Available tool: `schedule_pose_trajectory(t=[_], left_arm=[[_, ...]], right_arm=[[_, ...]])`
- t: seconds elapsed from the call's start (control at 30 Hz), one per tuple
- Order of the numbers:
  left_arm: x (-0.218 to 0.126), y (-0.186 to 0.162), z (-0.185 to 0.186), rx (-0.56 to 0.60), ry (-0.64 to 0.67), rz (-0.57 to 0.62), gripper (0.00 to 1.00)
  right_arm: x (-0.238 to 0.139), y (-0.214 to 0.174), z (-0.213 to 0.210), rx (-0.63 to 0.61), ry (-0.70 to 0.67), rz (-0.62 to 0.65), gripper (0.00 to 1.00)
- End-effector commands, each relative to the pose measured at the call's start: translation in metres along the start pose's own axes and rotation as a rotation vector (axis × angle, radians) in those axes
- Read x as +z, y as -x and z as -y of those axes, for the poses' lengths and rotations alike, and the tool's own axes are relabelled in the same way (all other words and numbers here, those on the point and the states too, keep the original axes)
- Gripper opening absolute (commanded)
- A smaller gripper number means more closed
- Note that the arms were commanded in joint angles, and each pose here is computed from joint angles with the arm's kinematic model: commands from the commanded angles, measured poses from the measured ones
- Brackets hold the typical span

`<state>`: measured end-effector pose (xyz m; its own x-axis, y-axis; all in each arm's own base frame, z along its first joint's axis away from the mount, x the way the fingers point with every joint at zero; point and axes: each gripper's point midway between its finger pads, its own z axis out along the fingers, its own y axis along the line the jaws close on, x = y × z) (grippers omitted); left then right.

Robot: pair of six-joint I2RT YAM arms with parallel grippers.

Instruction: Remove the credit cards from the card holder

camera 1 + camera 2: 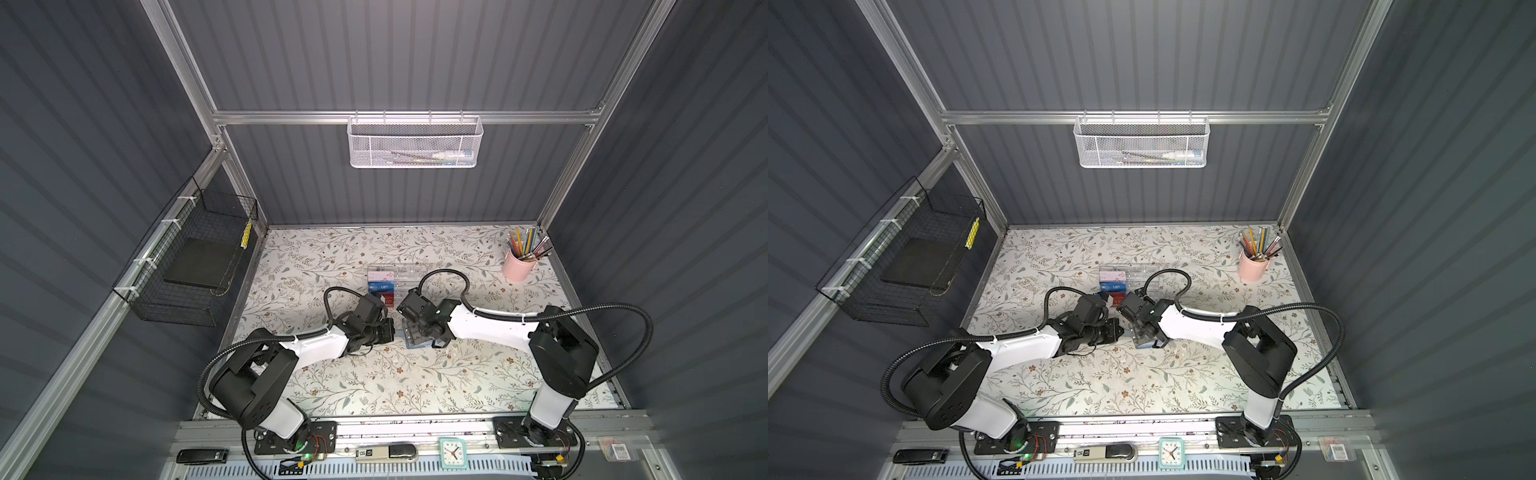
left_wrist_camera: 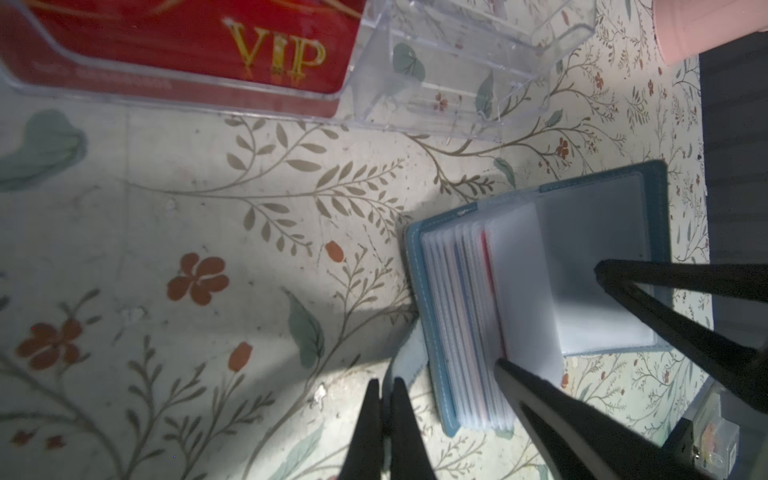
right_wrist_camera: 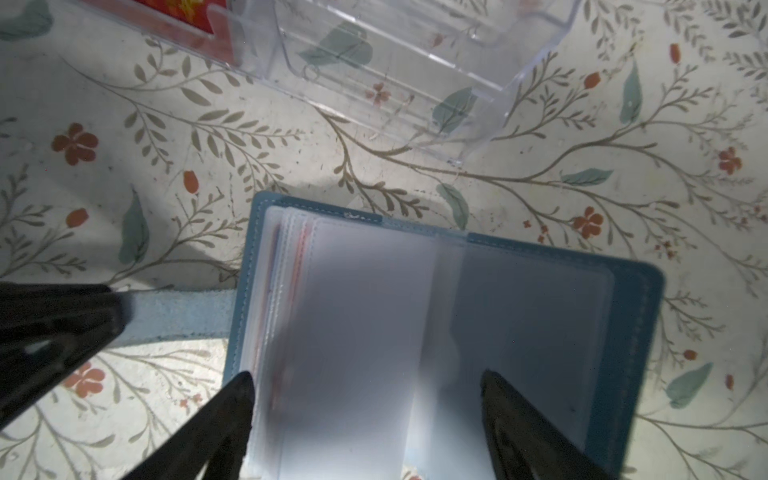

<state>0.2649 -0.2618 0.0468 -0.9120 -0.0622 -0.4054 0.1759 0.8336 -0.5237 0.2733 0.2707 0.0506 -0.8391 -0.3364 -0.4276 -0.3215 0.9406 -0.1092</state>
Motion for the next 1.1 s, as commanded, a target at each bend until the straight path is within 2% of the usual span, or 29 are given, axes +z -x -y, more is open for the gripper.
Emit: schedule_pose_trajectory(t=[0.0, 0.63, 1.07], left_arm=[[-0.006, -0.001, -0.003, 0.020, -0.003, 0.005, 0.00], [-0.007, -0.001, -0.004, 0.012, -0.007, 0.004, 0.00], [-0.006, -0.002, -0.005, 0.012, -0.002, 0.000, 0.00]], right_arm=[[-0.002, 0.005, 0.001, 0.014, -0.023, 0.006, 0.85], [-0.014, 0.003, 0.011, 0.049, 0.020, 0.033, 0.84], [-0.004, -0.002, 0.015, 0.050, 0.004, 0.007, 0.84]])
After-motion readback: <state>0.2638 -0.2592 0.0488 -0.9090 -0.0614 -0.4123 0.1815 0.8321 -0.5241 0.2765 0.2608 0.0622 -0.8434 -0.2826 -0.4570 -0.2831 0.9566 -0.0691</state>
